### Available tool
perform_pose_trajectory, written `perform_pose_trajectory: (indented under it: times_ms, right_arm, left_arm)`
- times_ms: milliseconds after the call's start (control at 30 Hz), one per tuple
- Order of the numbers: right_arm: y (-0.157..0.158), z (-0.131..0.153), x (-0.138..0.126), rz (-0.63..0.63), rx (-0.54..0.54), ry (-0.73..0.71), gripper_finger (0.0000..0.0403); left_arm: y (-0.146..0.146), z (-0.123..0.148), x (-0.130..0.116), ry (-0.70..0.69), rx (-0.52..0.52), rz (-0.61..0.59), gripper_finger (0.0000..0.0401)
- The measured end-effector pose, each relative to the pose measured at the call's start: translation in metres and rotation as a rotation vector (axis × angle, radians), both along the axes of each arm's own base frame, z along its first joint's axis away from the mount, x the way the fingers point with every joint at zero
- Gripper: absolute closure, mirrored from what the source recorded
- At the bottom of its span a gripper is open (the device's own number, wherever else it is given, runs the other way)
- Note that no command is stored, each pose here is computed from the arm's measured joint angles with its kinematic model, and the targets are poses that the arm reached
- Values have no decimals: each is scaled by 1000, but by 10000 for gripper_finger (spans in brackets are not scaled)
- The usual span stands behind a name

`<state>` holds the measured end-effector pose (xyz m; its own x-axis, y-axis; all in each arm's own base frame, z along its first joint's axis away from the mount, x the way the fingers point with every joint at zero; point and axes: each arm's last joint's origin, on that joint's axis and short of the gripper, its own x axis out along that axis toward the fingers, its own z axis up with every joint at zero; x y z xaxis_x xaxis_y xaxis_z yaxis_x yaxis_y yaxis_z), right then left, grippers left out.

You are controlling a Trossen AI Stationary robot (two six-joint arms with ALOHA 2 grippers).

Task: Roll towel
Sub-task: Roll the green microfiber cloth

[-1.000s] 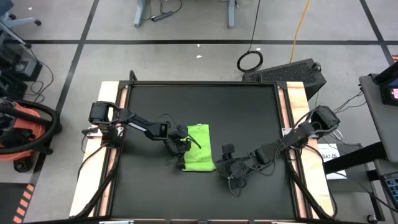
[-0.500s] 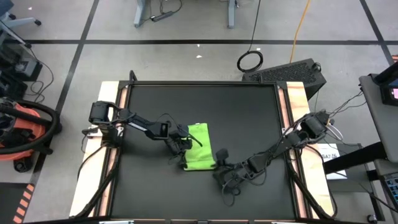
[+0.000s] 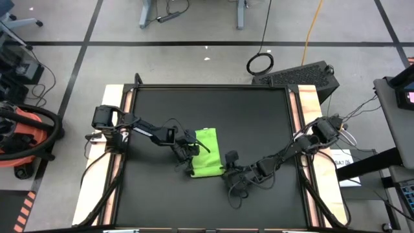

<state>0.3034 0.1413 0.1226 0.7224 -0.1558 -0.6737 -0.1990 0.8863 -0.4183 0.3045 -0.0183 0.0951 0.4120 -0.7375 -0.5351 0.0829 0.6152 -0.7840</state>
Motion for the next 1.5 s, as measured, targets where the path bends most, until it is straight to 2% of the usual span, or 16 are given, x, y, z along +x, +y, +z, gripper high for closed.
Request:
perform_pose_trajectory:
  times_ms: [267,433,567,700,833,1033,1133,1367,1500]
  right_arm:
    - [-13,-7,8,20,78,20,285]
    - [-18,-12,14,24,138,20,307]
    - [-24,-13,17,-5,218,35,343]
    - [-31,-12,19,-21,296,49,390]
    - [-38,-13,21,-49,411,82,390]
    - [-51,-13,26,-23,620,152,398]
    - [-59,-13,27,-17,717,191,399]
    - [-73,-13,30,-32,840,226,399]
    - [-76,-13,30,-39,871,236,399]
  left_arm:
    - [-6,0,0,-17,14,-7,389]
    - [-10,0,0,-20,29,-11,366]
    - [-13,6,0,-45,39,-17,316]
    - [-12,15,-2,-76,75,-5,242]
    - [-12,27,-6,-110,138,-5,184]
    - [-25,46,-19,-163,352,-31,172]
    - [-40,54,-24,-230,512,-55,171]
    - [-85,59,-37,-388,886,-114,171]
    - [-101,60,-44,-425,1063,-60,171]
